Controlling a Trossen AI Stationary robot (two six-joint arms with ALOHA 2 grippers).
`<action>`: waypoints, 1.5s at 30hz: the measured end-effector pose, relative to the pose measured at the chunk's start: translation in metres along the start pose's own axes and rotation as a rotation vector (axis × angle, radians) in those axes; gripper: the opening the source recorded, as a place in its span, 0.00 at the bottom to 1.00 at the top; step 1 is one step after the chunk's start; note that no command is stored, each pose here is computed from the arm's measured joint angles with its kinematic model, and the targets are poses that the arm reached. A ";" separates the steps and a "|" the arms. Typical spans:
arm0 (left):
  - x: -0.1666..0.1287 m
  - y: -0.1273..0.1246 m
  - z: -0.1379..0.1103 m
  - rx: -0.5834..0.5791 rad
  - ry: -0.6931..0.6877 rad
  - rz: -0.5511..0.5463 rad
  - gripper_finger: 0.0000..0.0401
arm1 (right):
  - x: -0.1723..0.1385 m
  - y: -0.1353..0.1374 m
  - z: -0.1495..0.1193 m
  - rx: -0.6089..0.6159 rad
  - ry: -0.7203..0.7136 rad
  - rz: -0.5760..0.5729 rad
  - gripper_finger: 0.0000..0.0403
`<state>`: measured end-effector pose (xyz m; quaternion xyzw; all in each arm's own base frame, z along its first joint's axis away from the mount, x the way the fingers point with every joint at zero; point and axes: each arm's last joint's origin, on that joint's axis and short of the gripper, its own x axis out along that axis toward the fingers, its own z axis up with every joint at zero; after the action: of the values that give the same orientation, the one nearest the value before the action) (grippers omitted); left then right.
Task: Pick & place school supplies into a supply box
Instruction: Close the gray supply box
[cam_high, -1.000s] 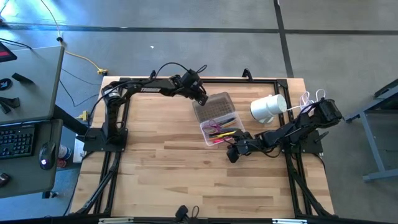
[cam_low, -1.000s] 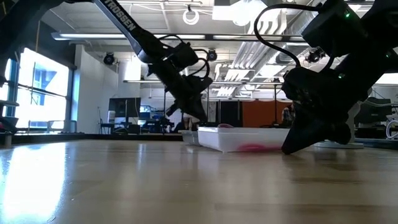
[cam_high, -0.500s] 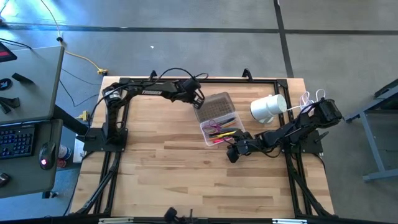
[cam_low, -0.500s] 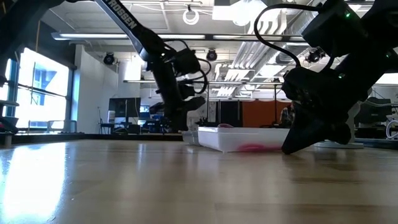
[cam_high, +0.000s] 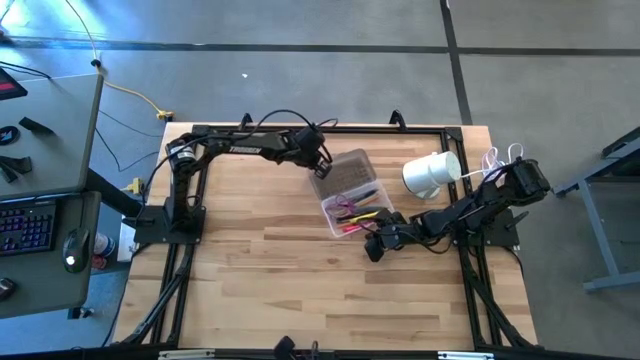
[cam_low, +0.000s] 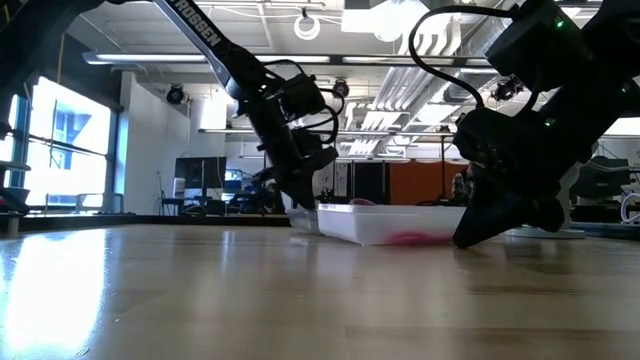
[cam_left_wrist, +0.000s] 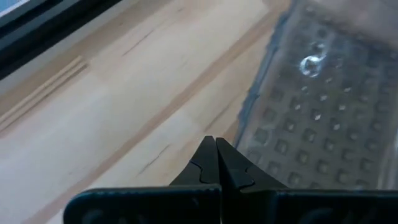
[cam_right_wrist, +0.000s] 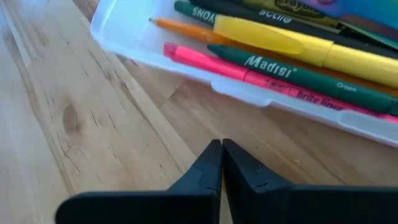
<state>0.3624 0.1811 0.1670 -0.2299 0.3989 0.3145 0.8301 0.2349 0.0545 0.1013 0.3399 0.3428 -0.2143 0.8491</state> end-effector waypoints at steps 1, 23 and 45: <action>0.000 -0.001 0.000 0.002 -0.002 -0.004 0.03 | 0.000 0.000 0.000 0.000 0.000 0.000 0.00; -0.044 -0.053 -0.006 0.155 -0.051 -0.162 0.03 | 0.000 -0.002 0.000 0.004 -0.010 -0.028 0.00; -0.105 -0.145 -0.041 0.304 -0.175 -0.438 0.05 | 0.000 -0.001 -0.001 0.000 -0.006 -0.019 0.00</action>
<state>0.3923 0.0188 0.2463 -0.1553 0.3090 0.0828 0.9346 0.2335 0.0551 0.1007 0.3362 0.3436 -0.2232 0.8480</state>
